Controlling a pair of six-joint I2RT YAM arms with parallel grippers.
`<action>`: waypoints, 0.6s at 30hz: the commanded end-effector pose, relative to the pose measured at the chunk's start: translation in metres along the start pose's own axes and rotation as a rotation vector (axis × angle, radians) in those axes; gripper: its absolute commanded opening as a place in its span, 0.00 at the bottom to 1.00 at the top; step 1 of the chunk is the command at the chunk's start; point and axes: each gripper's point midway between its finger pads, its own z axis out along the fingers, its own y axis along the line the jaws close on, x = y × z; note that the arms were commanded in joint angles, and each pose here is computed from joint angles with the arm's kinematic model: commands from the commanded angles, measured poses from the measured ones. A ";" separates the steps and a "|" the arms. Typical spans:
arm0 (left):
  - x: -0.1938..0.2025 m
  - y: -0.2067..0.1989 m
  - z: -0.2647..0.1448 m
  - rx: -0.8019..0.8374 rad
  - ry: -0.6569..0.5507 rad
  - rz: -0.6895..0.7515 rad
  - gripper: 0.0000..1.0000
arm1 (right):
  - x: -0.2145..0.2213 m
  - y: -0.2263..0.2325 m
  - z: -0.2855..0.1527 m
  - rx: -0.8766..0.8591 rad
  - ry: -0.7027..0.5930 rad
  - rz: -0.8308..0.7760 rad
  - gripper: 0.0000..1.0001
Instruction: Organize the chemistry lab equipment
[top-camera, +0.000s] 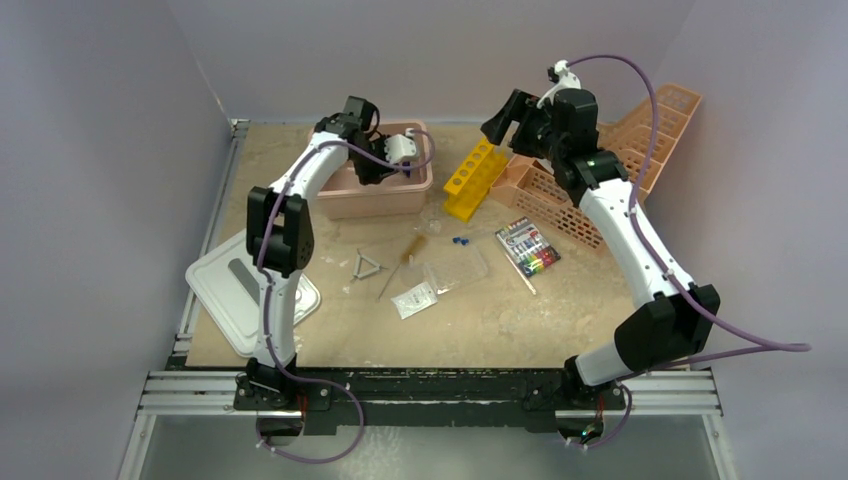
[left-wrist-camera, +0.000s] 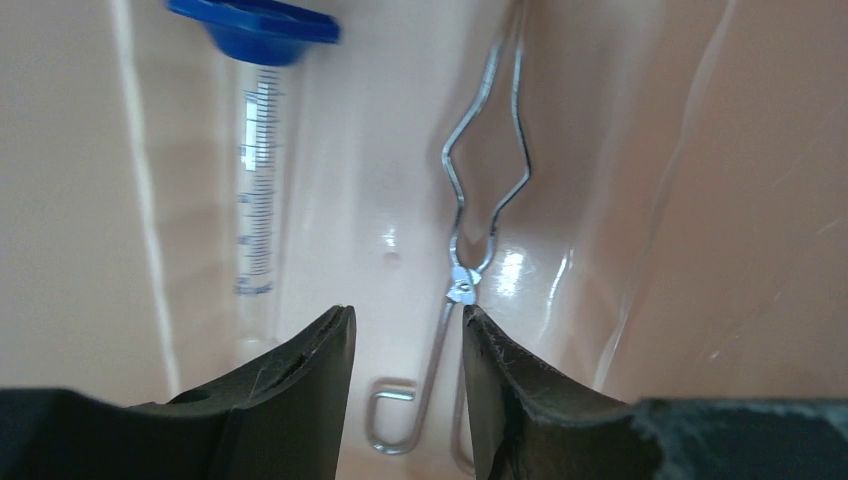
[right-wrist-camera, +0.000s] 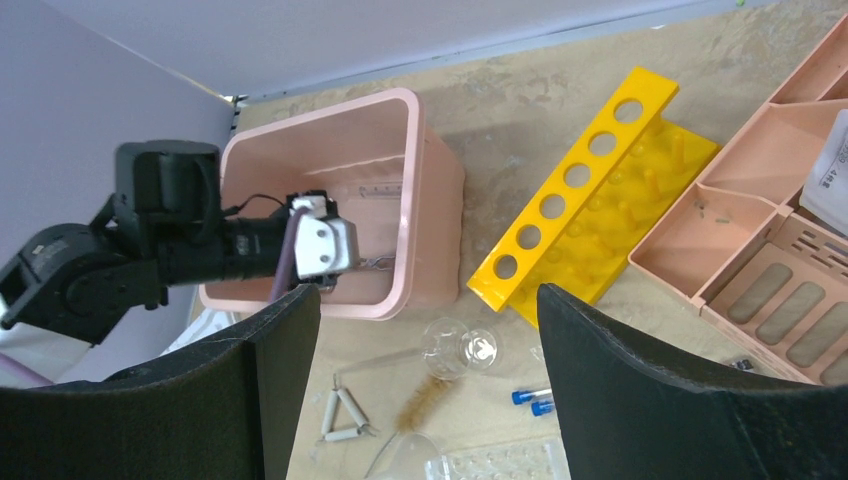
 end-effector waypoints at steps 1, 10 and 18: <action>-0.050 0.022 -0.060 -0.089 -0.124 0.035 0.44 | -0.011 0.004 -0.009 -0.020 -0.050 -0.029 0.81; -0.101 0.042 -0.167 -0.415 -0.448 -0.139 0.46 | -0.006 0.004 -0.013 -0.042 -0.059 -0.040 0.81; -0.102 0.013 -0.233 -0.540 -0.698 -0.683 0.56 | 0.002 0.004 -0.009 -0.063 -0.045 -0.036 0.80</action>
